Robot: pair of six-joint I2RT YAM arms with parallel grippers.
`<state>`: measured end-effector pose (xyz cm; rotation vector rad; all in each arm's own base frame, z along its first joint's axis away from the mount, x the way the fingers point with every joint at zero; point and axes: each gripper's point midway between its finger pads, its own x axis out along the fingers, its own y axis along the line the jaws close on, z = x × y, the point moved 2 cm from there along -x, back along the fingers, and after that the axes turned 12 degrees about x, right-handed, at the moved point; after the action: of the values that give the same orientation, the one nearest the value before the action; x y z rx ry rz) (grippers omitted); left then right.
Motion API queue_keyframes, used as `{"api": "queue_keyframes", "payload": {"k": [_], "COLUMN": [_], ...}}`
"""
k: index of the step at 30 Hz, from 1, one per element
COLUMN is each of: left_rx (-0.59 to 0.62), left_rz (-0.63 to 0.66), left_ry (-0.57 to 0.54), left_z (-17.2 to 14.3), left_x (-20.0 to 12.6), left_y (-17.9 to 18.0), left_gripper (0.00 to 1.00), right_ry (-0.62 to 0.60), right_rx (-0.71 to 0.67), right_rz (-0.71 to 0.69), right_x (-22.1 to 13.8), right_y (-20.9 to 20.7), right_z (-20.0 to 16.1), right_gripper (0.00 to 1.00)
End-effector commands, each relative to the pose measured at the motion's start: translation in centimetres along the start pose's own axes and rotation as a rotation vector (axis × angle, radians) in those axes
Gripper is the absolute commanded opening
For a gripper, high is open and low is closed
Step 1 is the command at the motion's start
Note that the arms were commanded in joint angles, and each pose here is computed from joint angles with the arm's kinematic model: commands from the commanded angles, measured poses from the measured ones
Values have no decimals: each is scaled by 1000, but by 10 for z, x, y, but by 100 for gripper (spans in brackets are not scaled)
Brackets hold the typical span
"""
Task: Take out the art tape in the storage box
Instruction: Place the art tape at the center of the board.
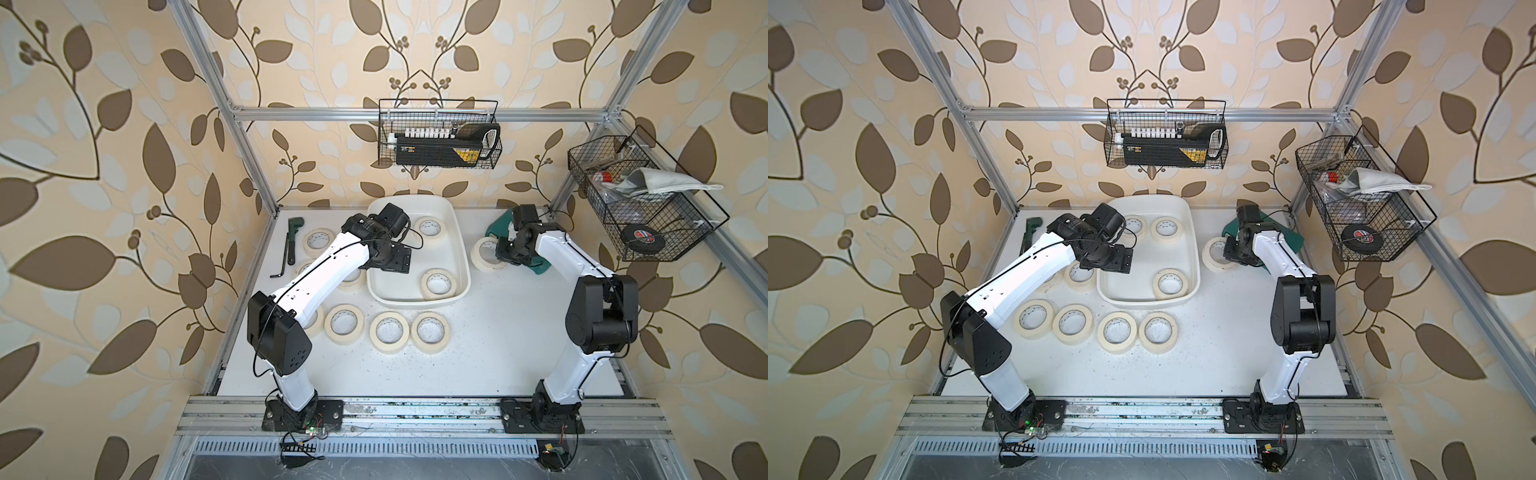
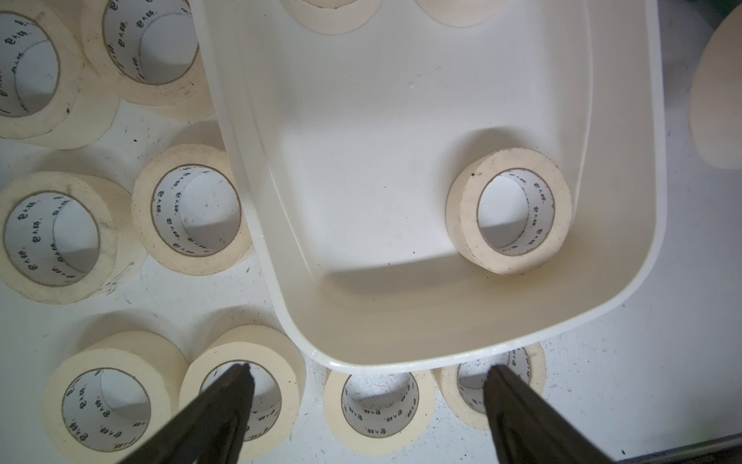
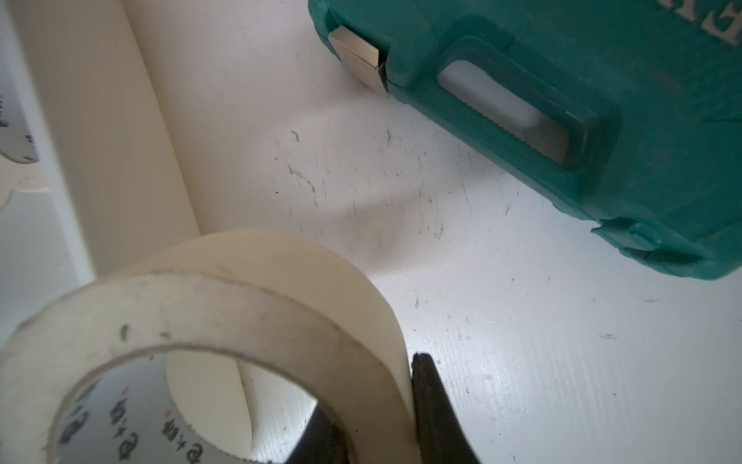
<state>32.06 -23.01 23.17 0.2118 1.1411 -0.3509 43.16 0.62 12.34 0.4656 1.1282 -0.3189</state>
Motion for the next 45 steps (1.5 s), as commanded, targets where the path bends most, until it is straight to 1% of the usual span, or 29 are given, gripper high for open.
{"api": "queue_keyframes", "payload": {"k": [1,8,12,15,18,24,31,35,38,45], "left_rx": [-17,-18,-17,-16,-14,-17,-40,-65,-88,-179], "left_rz": [-8,-13,-11,-11,-7,-5,-7,-16,-24,-53], "left_ry": [5,15,21,24,28,33,37,33,26,-5], "left_z": [-1,-1,-1,-1,-2,-1,2,5,9,32], "left_x": [1,4,6,6,7,11,18,21,23,27], "left_y": [2,1,1,1,1,0,-1,0,1,9], "left_gripper": [93,93,93,93,93,93,93,93,93,94], "right_ry": [-25,22,42,70,73,54,73,72,60,2], "right_rx": [-9,-25,-39,-47,-53,-61,-66,-64,-64,-70], "right_rz": [-16,-43,-31,-57,-77,-124,-141,-132,-121,-54], "right_x": [10,36,48,57,60,61,66,60,46,-1], "right_y": [8,14,24,24,22,15,12,13,16,32], "right_z": [5,0,-4,-7,-8,-7,-12,-11,-7,-2], "right_gripper": [9,10,18,20,21,29,33,35,38,44]}}
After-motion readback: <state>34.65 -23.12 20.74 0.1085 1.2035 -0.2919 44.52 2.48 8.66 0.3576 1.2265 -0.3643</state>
